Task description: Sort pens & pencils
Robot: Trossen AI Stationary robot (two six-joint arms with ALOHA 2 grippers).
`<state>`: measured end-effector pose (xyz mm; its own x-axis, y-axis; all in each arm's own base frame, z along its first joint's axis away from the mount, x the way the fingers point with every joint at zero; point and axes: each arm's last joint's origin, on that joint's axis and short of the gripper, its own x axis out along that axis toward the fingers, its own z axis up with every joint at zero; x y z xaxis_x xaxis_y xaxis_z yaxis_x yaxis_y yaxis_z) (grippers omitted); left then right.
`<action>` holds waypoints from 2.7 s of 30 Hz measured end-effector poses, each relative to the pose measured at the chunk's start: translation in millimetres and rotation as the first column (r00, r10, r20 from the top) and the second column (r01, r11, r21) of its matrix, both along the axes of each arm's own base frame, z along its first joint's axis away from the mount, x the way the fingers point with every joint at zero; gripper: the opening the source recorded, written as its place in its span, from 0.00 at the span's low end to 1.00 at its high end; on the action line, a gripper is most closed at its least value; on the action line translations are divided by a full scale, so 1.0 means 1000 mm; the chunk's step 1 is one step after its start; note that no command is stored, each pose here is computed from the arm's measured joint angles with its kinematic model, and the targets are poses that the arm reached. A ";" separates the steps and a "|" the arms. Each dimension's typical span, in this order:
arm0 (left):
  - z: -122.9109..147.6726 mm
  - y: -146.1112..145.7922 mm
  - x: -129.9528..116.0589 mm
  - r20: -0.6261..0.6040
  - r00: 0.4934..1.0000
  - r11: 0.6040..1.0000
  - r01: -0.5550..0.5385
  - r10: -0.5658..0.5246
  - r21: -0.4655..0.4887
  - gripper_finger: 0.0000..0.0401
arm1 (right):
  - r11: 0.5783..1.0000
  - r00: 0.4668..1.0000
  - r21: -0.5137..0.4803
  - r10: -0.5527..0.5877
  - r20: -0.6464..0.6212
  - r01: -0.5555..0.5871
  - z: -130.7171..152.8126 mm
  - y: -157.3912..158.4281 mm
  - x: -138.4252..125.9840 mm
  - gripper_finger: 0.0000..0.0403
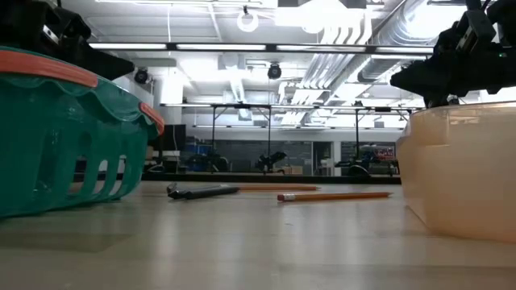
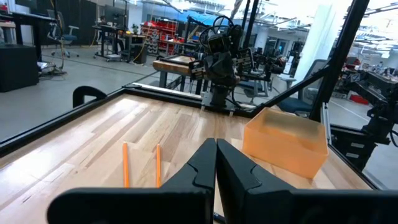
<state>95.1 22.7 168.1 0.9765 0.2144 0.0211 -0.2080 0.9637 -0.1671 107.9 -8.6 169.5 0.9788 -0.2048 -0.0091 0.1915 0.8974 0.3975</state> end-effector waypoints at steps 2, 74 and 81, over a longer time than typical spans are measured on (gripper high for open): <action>0.004 0.000 0.000 0.053 0.999 0.997 0.015 -0.011 -0.073 0.00 | 1.000 1.000 0.000 0.000 0.000 0.000 0.000 0.000 0.000 0.06; 0.041 0.064 0.147 -0.939 0.345 0.881 -0.445 0.003 -0.160 0.10 | 1.000 1.000 0.000 0.001 -0.002 -0.001 0.000 0.000 0.000 0.06; 0.024 0.095 0.160 -0.920 0.353 0.761 -0.546 -0.169 -0.350 0.33 | 1.000 1.000 0.000 0.001 -0.004 -0.001 0.000 0.000 0.000 0.06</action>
